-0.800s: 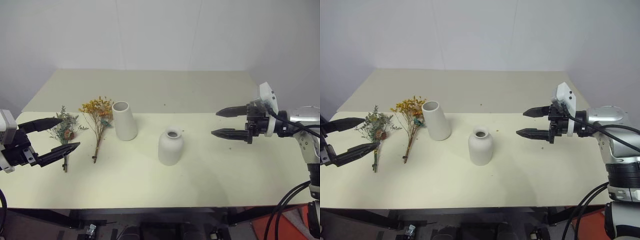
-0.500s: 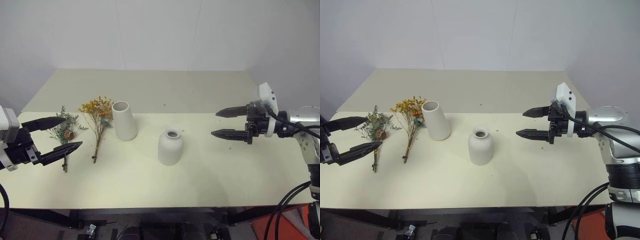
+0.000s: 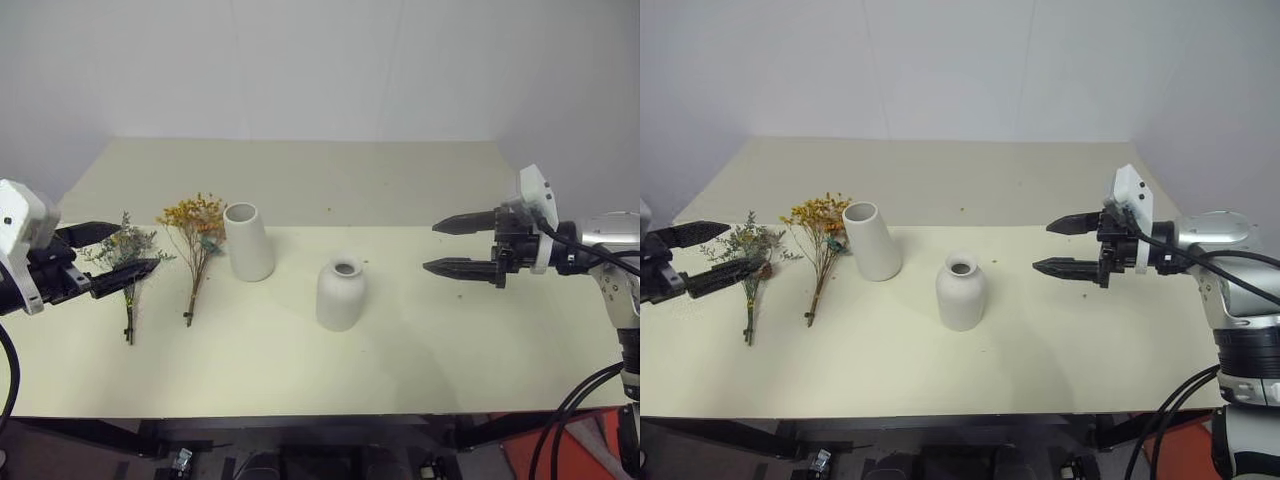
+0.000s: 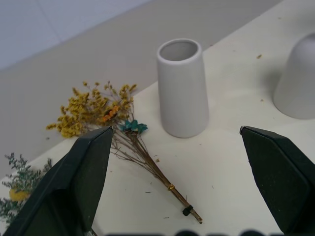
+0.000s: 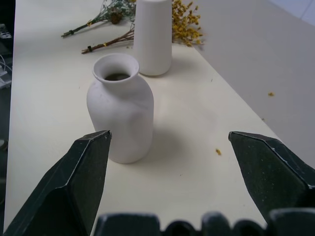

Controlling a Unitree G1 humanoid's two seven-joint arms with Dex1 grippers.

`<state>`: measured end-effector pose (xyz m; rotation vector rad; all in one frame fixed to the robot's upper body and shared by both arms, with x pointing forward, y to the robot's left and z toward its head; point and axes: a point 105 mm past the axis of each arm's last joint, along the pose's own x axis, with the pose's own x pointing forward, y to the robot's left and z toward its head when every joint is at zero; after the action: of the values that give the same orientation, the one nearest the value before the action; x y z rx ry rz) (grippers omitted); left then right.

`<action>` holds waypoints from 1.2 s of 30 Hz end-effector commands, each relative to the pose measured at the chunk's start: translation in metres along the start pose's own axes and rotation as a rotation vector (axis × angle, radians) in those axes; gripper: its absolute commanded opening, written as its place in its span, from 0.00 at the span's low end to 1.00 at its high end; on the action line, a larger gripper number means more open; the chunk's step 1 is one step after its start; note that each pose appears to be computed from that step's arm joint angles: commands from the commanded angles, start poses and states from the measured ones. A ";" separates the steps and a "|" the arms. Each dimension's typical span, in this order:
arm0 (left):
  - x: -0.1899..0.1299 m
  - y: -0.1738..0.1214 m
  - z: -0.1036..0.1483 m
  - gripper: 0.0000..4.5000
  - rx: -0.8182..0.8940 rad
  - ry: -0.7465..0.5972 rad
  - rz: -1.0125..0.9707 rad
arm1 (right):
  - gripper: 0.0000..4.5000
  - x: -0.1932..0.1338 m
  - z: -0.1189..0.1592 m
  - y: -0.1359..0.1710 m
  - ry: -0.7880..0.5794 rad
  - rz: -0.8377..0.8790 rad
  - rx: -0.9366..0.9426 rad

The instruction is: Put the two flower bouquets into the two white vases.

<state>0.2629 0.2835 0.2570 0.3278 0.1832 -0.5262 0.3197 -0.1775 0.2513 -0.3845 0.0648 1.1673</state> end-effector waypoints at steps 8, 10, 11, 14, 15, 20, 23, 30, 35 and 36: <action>0.015 0.032 -0.014 1.00 -0.188 0.246 0.266 | 1.00 0.020 0.035 0.006 -0.084 0.083 -0.101; 0.020 0.042 -0.009 1.00 -0.243 0.240 0.353 | 1.00 0.025 0.039 0.007 -0.091 0.105 -0.114; 0.022 0.046 -0.006 1.00 -0.272 0.237 0.396 | 1.00 0.028 0.041 0.007 -0.094 0.115 -0.121; 0.026 0.055 0.001 1.00 -0.342 0.268 0.474 | 1.00 0.036 0.049 0.006 -0.098 0.151 -0.148; 0.027 0.056 0.000 1.00 -0.363 0.301 0.489 | 1.00 0.039 0.052 0.006 -0.098 0.163 -0.160; 0.029 0.062 -0.017 1.00 -0.461 0.453 0.485 | 1.00 0.052 0.063 0.004 -0.112 0.211 -0.204; 0.022 0.065 -0.029 1.00 -0.510 0.551 0.481 | 1.00 0.057 0.065 0.003 -0.117 0.228 -0.216; 0.005 0.077 -0.061 1.00 -0.646 0.677 0.608 | 1.00 0.063 0.067 0.001 -0.132 0.249 -0.224; 0.004 0.077 -0.076 1.00 -0.693 0.714 0.653 | 1.00 0.065 0.067 0.001 -0.143 0.254 -0.221; 0.006 0.076 -0.073 1.00 -0.680 0.703 0.646 | 1.00 0.064 0.066 0.001 -0.143 0.254 -0.221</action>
<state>0.2997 0.3690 0.1945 -0.1126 0.9305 0.3308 0.3383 -0.0984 0.2826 -0.4641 -0.0833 1.4571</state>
